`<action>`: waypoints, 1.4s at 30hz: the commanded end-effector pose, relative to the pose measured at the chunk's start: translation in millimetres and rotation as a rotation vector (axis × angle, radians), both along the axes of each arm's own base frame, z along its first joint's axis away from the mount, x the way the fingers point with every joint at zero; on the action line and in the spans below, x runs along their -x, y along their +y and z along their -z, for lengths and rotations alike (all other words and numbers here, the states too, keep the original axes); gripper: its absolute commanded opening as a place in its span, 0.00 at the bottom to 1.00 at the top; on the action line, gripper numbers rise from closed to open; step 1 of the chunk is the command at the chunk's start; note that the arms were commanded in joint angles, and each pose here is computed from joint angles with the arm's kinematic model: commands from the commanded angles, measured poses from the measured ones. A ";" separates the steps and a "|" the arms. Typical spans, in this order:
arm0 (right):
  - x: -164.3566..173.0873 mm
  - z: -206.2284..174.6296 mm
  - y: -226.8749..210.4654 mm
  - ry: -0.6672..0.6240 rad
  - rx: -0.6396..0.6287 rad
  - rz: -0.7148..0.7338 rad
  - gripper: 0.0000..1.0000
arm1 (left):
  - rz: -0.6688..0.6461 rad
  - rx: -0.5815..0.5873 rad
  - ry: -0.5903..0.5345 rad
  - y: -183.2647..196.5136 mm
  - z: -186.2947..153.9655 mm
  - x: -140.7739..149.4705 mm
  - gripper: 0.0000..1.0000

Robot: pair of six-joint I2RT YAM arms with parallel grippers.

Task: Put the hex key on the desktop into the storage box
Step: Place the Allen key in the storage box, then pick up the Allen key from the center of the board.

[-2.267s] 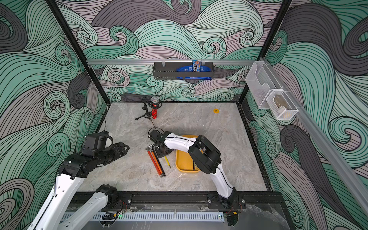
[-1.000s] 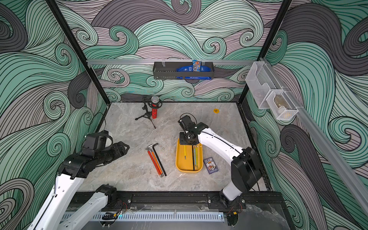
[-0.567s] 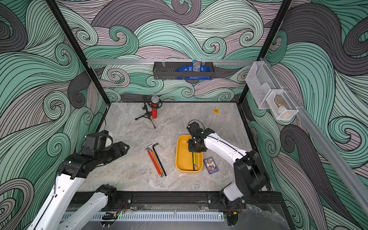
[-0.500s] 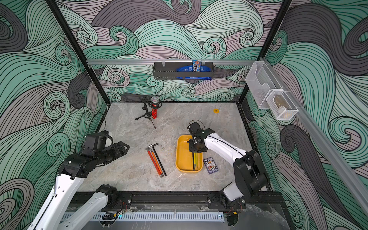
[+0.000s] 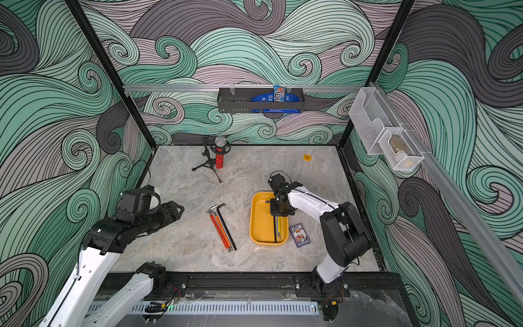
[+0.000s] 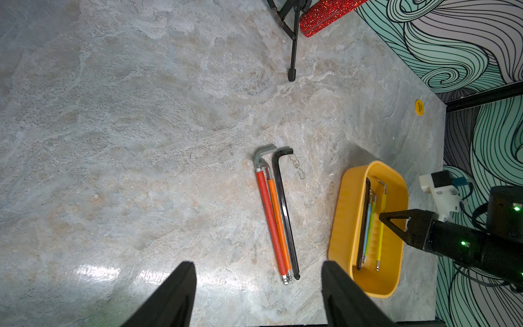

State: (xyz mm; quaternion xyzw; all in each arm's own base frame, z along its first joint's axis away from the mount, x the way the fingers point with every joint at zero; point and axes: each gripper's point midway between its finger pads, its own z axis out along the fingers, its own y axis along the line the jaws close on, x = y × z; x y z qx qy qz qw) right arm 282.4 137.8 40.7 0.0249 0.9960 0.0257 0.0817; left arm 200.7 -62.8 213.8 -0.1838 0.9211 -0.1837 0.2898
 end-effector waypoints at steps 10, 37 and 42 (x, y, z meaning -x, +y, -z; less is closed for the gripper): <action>2.6 19.0 -6.9 0.037 0.042 0.010 0.00 | 0.006 0.010 -0.020 -2.4 -5.8 -2.8 0.73; 13.2 -61.5 130.5 -0.185 -0.100 -0.371 0.24 | -0.019 -0.004 -0.034 3.0 -9.6 -1.9 0.73; 28.0 -52.3 177.3 -0.160 -0.121 -0.518 0.23 | -0.019 -0.009 -0.039 3.7 -12.2 -2.3 0.73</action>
